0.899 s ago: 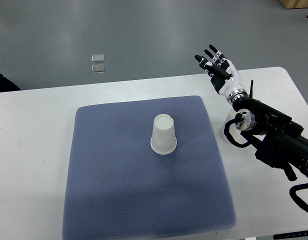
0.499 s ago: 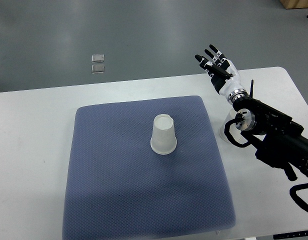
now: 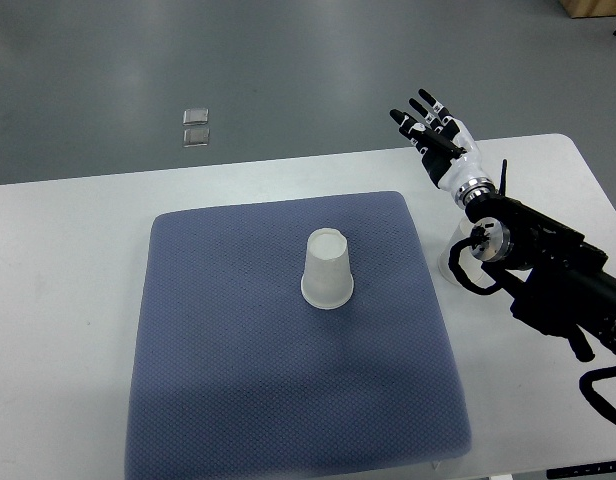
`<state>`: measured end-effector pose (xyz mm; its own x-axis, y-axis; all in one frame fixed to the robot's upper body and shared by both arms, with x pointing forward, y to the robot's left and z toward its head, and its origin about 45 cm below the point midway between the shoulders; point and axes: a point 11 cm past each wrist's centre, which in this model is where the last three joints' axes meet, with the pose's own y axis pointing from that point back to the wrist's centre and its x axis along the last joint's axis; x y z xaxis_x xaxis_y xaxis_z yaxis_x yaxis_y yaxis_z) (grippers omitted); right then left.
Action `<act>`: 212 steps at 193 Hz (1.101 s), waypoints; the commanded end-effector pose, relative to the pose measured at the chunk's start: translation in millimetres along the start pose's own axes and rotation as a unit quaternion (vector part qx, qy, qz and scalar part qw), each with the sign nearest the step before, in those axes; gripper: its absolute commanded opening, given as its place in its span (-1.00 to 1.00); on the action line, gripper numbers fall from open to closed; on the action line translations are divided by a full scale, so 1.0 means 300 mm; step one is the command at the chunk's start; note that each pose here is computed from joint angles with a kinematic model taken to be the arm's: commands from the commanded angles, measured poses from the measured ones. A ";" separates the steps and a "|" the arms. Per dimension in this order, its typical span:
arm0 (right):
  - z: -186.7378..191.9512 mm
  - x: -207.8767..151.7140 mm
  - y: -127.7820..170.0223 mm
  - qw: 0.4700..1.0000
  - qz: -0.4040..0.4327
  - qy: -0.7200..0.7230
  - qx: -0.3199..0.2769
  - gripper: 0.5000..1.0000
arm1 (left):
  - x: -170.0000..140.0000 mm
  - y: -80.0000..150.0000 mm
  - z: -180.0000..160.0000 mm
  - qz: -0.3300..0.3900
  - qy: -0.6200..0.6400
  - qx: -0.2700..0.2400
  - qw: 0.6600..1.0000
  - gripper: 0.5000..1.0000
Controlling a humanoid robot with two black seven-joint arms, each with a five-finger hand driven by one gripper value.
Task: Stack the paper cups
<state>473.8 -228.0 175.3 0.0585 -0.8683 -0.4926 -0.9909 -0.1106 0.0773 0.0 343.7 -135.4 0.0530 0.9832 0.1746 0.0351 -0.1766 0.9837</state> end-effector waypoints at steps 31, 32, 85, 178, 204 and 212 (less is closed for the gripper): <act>-0.002 0.004 0.000 1.000 0.001 0.001 0.000 0.65 | 0.002 0.000 0.000 0.001 0.000 0.000 1.000 1.00; -0.002 0.004 0.000 1.000 0.001 0.001 0.000 0.65 | 0.002 0.000 -0.001 0.001 0.000 0.000 1.000 1.00; -0.018 0.002 0.000 1.000 -0.004 -0.001 0.003 0.65 | 0.002 0.000 -0.001 0.001 0.000 0.000 1.000 1.00; -0.061 -0.025 -0.022 1.000 -0.013 0.006 0.014 0.65 | 0.002 0.000 0.000 0.001 0.000 0.000 1.000 1.00; -0.107 -0.030 -0.035 0.999 -0.019 0.013 0.024 0.65 | 0.002 0.000 0.000 0.001 0.000 0.000 1.000 1.00; -0.143 -0.031 -0.046 0.999 -0.021 0.021 0.031 0.65 | 0.002 0.000 0.000 0.001 0.000 0.000 1.000 1.00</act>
<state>484.7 -233.2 200.1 0.0895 -0.8742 -0.4773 -0.9926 -0.1179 0.0299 -0.1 344.2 -135.4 0.0526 0.9830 0.1760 0.0353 -0.1779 0.9834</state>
